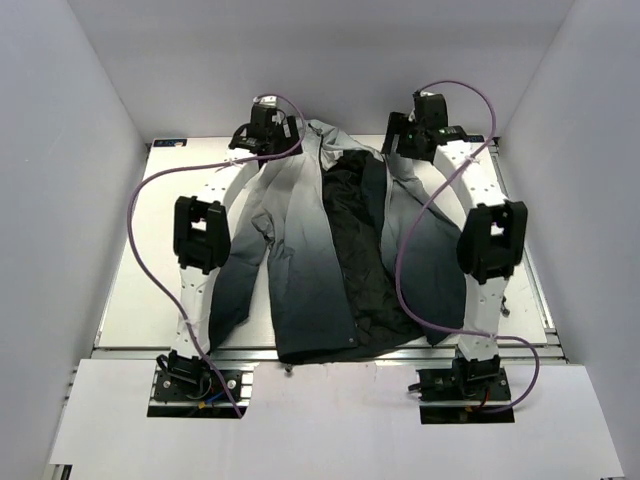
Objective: Zip up the jacket
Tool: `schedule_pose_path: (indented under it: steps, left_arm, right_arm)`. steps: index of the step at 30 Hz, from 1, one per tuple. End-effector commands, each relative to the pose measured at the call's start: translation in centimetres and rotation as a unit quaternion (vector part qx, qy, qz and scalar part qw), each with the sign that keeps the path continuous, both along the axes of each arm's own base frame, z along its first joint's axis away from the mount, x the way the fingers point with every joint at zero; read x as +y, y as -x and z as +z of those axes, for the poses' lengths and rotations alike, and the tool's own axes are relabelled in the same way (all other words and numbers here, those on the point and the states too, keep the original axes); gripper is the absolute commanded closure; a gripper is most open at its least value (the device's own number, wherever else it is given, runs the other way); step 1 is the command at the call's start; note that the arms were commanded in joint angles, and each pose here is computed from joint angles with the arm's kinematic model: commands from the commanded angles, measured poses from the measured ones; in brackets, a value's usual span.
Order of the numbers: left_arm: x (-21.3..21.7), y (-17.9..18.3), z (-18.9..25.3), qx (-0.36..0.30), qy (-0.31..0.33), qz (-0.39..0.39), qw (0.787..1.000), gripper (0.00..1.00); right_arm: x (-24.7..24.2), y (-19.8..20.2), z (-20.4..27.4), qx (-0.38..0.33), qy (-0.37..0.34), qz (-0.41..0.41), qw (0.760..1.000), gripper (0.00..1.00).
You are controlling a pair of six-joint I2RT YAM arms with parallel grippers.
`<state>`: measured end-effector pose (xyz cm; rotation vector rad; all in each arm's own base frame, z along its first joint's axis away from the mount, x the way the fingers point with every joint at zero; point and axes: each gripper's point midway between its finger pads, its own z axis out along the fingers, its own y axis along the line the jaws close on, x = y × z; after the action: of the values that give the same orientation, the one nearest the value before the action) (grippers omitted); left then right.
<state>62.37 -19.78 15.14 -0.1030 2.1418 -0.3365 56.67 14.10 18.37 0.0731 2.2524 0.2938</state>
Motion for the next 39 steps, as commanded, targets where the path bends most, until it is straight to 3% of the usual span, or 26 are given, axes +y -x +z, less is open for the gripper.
schedule_pose_path:
  steps: [1,2,3,4,5,6,7,8,9,11,13,15,19,22,24,25,27,31,35,39]
  left_arm:
    - [-0.3,4.4,17.6,-0.147,0.048,-0.030,0.988,0.02]
    - [-0.1,5.4,14.1,-0.115,0.048,-0.027,0.992,0.02]
    - [0.1,6.7,13.6,-0.106,0.054,-0.027,0.993,0.02]
    - [0.4,9.0,15.8,-0.119,0.065,-0.029,0.990,0.02]
    - [-0.2,11.3,11.6,-0.070,0.078,-0.045,0.994,0.02]
    - [-0.8,13.2,10.7,-0.054,0.085,-0.052,0.994,0.02]
    - [-1.0,15.7,12.3,-0.067,0.100,-0.059,0.991,0.02]
    - [-1.0,18.4,7.6,-0.012,0.106,-0.053,0.993,0.02]
    - [-2.5,20.8,6.5,0.003,0.116,-0.072,0.991,0.02]
    - [-4.0,24.4,6.3,0.002,0.153,-0.095,0.984,0.02]
    - [-5.3,29.2,2.1,0.065,0.160,-0.124,0.977,0.02]
    - [-5.2,32.6,-2.0,0.120,0.147,-0.130,0.973,0.02]
    - [-4.5,35.9,-6.1,0.159,0.150,-0.135,0.966,0.02]
    - [-4.6,36.1,-6.9,0.155,0.155,-0.141,0.965,0.02]
    - [-4.3,35.9,-8.1,0.155,0.137,-0.146,0.968,0.02]
    - [-4.0,35.2,-8.5,0.153,0.125,-0.131,0.972,0.02]
    - [-2.8,33.8,-10.8,0.159,0.077,-0.098,0.979,0.02]
    - [-0.7,30.3,-13.6,0.170,-0.014,-0.038,0.985,0.02]
    - [2.0,24.9,-14.3,0.175,-0.028,0.017,0.984,0.02]
    - [3.0,21.4,-12.9,0.176,0.012,0.024,0.984,0.02]
  right_arm:
    - [1.1,4.9,14.3,-0.130,-0.049,0.034,0.990,0.11]
    - [0.6,6.6,9.5,-0.083,-0.044,0.029,0.995,0.11]
    - [0.4,8.4,8.3,-0.069,-0.047,0.026,0.996,0.11]
    - [-0.3,11.2,9.8,-0.082,-0.056,0.023,0.995,0.11]
    - [-0.5,13.1,8.2,-0.064,-0.064,0.013,0.996,0.11]
    - [-0.9,16.2,2.4,-0.018,-0.047,0.004,0.999,0.11]
    - [-1.0,18.7,3.5,-0.041,-0.055,0.010,0.998,0.11]
    - [-0.9,20.6,1.8,-0.027,-0.052,0.014,0.998,0.11]
    - [-0.8,24.0,-2.5,0.022,-0.031,0.020,0.999,0.11]
    - [-1.1,27.7,-4.1,0.047,-0.031,0.008,0.998,0.11]
    - [-1.5,32.3,-7.4,0.108,-0.034,0.004,0.994,0.11]
    - [-0.3,34.6,-8.8,0.128,-0.051,0.035,0.990,0.11]
    - [0.6,37.3,-12.3,0.151,-0.070,0.082,0.983,0.11]
    - [0.7,37.5,-14.2,0.175,-0.065,0.074,0.980,0.18]
    - [0.9,36.6,-14.4,0.173,-0.063,0.067,0.981,0.49]
    - [1.0,36.4,-14.9,0.183,-0.060,0.061,0.979,0.77]
    - [1.4,35.0,-14.5,0.170,-0.059,0.062,0.982,0.89]
    - [1.8,31.7,-12.8,0.142,-0.032,0.056,0.988,1.00]
    - [2.8,28.6,-10.5,0.118,-0.013,0.073,0.990,1.00]
    - [5.0,27.5,-7.9,0.110,-0.025,0.129,0.985,1.00]
